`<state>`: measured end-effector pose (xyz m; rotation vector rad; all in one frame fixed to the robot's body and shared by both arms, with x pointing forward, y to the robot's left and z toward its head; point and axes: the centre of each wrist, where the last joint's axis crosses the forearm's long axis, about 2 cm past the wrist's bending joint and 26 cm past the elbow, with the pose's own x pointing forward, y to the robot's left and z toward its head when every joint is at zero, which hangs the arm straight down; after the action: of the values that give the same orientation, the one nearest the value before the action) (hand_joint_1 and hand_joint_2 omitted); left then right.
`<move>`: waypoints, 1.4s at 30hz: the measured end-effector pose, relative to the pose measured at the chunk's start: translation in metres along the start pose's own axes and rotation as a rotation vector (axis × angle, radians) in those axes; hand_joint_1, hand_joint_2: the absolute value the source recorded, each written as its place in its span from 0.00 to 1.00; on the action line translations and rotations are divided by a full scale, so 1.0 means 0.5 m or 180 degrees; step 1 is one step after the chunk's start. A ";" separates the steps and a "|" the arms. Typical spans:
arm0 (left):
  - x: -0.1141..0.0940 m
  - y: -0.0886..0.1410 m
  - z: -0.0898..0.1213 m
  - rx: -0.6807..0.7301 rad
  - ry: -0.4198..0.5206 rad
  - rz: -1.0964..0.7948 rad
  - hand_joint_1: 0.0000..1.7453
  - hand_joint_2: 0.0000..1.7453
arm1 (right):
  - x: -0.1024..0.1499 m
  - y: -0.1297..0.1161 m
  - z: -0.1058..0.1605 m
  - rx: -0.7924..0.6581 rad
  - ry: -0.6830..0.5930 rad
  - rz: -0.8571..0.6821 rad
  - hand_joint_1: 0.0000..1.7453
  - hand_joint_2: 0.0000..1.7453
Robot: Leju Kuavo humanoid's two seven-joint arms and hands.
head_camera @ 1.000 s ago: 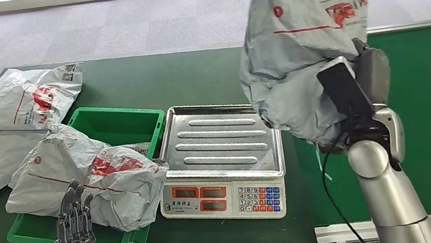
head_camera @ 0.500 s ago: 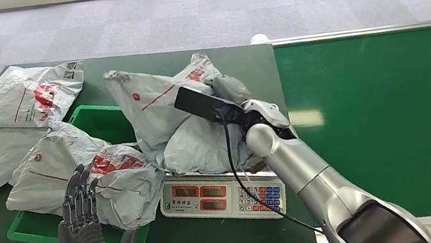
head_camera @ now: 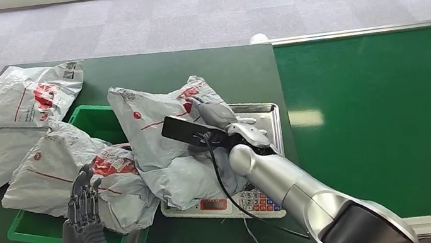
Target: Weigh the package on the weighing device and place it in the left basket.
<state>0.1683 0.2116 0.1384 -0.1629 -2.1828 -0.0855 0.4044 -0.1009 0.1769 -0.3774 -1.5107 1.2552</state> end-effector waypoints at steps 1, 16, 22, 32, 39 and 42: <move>0.001 0.001 0.000 0.0005 -0.0001 -0.0009 0.00 1.00 | 0.001 -0.007 0.000 -0.0042 -0.0015 -0.0022 0.00 1.00; 0.024 0.023 -0.049 -0.0109 -0.0067 -0.1053 0.00 1.00 | -0.006 -0.101 0.119 -0.2156 -0.0929 -0.1142 0.00 1.00; 0.010 0.038 -0.148 -0.0319 0.0255 -0.1787 0.00 1.00 | -0.073 -0.086 0.267 -0.3447 -0.1167 -0.1275 0.00 1.00; -0.072 -0.060 -0.311 -0.1271 0.1056 -0.2055 0.00 1.00 | -0.132 0.078 0.467 -0.4227 -0.0741 -0.1832 0.00 1.00; -0.130 -0.140 -0.336 -0.1805 0.1401 -0.2049 0.00 1.00 | -0.135 0.099 0.483 -0.4057 -0.0608 -0.1949 0.00 1.00; -0.157 -0.178 -0.333 -0.2055 0.1581 -0.1826 0.00 1.00 | -0.132 0.101 0.482 -0.3982 -0.0624 -0.1962 0.00 1.00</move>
<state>0.3344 0.0966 0.1708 0.1216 -1.5795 -1.0423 0.2043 -0.2525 0.1343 -0.5132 -2.2176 -0.2559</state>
